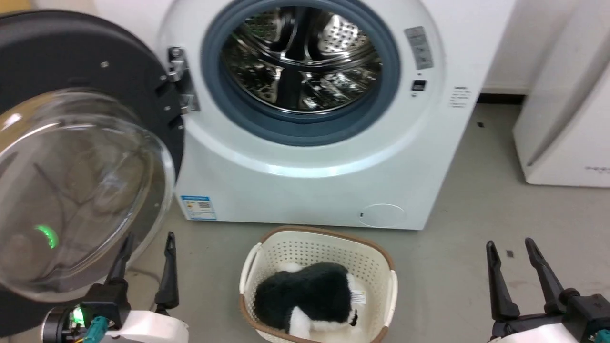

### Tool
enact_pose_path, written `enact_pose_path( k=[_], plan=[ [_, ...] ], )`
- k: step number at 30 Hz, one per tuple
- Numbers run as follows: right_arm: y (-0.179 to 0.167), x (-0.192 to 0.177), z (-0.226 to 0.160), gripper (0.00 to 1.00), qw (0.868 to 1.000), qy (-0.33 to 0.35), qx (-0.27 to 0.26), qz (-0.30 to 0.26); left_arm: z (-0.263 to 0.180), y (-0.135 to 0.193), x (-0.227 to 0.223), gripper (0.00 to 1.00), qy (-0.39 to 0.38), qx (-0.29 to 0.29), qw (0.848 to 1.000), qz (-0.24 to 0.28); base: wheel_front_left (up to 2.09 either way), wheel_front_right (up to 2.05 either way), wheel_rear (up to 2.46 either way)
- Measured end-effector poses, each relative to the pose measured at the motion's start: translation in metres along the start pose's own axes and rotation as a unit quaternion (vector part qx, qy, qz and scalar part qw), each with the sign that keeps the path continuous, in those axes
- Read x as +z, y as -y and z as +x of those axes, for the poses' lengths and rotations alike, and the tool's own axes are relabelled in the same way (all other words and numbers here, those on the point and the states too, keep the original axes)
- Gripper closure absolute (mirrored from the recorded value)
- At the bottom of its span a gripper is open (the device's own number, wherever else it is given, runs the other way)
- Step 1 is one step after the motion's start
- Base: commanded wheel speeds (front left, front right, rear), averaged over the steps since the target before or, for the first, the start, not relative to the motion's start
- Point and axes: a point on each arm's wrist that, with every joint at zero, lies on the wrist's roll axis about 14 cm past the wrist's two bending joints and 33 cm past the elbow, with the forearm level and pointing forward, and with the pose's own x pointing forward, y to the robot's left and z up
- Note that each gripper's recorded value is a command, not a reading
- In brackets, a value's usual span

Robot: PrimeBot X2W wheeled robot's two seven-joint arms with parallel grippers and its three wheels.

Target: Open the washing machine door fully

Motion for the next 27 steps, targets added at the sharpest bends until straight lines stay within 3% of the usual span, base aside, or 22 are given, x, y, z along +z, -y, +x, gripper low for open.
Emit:
enact_pose_path(
  k=[7, 8, 27],
  plan=[
    [0.011, 0.002, -0.014, 0.00, 1.000, 0.001, -0.020, 0.002, 0.008, 0.032, -0.010, 0.00, -0.012, -0.039, 0.999, -0.010, 0.00, 0.00, 0.00],
    [0.012, 0.002, -0.016, 1.00, 1.000, -0.001, -0.023, 0.003, 0.009, 0.035, -0.011, 1.00, -0.014, -0.042, 0.999, -0.013, 0.00, 0.00, 0.00],
    [0.013, -0.002, -0.018, 1.00, 1.000, -0.015, -0.025, 0.003, 0.010, 0.041, -0.014, 1.00, -0.026, -0.048, 0.998, -0.015, 0.00, 0.00, 0.00]
  ],
)
